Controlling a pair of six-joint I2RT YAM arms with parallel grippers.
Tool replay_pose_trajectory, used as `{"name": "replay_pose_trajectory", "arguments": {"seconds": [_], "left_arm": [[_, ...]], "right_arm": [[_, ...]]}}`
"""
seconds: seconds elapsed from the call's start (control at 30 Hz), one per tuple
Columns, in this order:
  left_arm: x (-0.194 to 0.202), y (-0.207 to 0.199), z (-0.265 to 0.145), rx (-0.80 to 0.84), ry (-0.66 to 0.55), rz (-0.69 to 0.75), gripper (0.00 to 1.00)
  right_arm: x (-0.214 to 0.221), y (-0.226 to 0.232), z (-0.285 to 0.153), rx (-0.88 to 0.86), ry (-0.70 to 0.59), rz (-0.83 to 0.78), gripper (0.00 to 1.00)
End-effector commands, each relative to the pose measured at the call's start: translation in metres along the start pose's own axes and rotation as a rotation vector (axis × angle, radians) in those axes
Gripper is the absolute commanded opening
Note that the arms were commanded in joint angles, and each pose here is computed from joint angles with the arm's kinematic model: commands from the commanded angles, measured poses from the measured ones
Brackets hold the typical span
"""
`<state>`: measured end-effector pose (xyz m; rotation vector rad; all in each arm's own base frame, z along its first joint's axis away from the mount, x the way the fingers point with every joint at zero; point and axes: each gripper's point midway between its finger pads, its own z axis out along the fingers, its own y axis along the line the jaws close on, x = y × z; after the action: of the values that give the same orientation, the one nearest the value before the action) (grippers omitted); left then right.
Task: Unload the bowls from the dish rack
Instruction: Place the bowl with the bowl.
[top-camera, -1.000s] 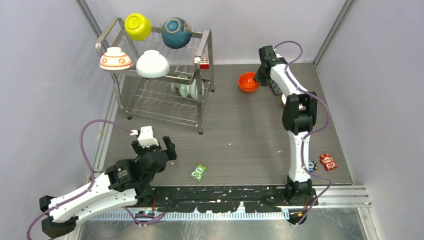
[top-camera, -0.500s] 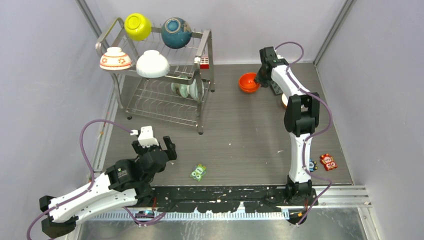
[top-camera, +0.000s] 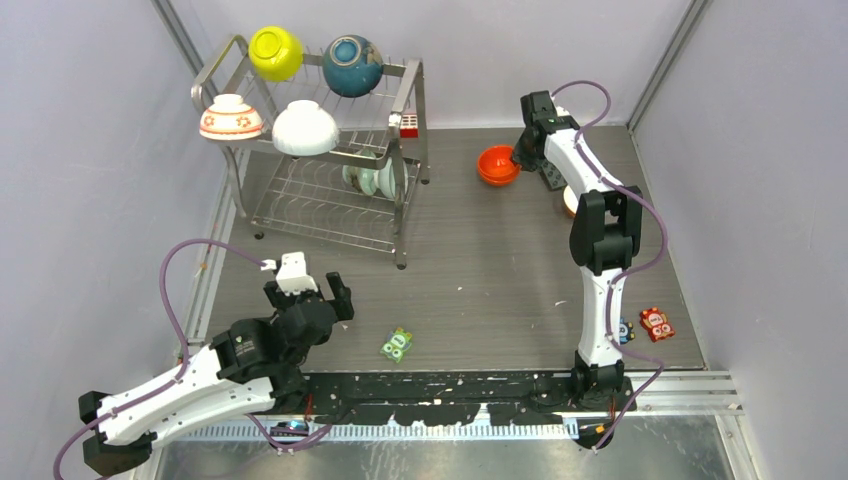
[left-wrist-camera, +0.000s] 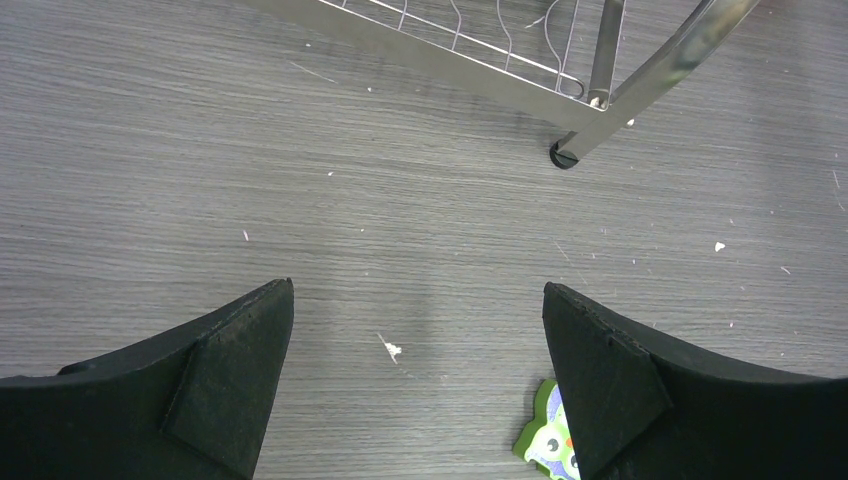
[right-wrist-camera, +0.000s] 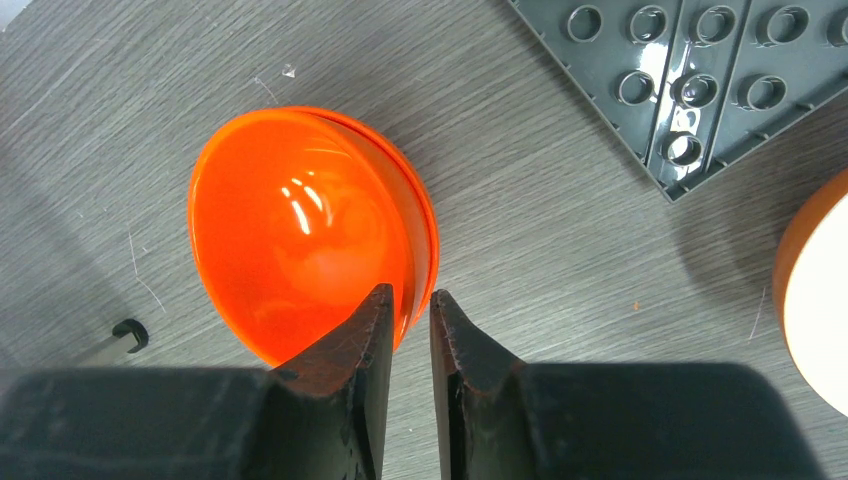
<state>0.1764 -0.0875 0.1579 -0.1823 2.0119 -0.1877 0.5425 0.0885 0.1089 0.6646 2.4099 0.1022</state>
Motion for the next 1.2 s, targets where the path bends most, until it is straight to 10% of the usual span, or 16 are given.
{"name": "replay_pose_trajectory", "arguments": {"seconds": [0.0,1.17], "left_arm": [[-0.007,-0.006,0.000,0.013,-0.027,-0.044,0.96],[-0.004,-0.004,0.002,0.008,-0.024,-0.040,0.96]], "right_arm": [[-0.019,0.008,-0.022,-0.036,-0.062,0.004,0.24],[-0.001,-0.001,0.000,0.001,-0.009,-0.013,0.13]]}}
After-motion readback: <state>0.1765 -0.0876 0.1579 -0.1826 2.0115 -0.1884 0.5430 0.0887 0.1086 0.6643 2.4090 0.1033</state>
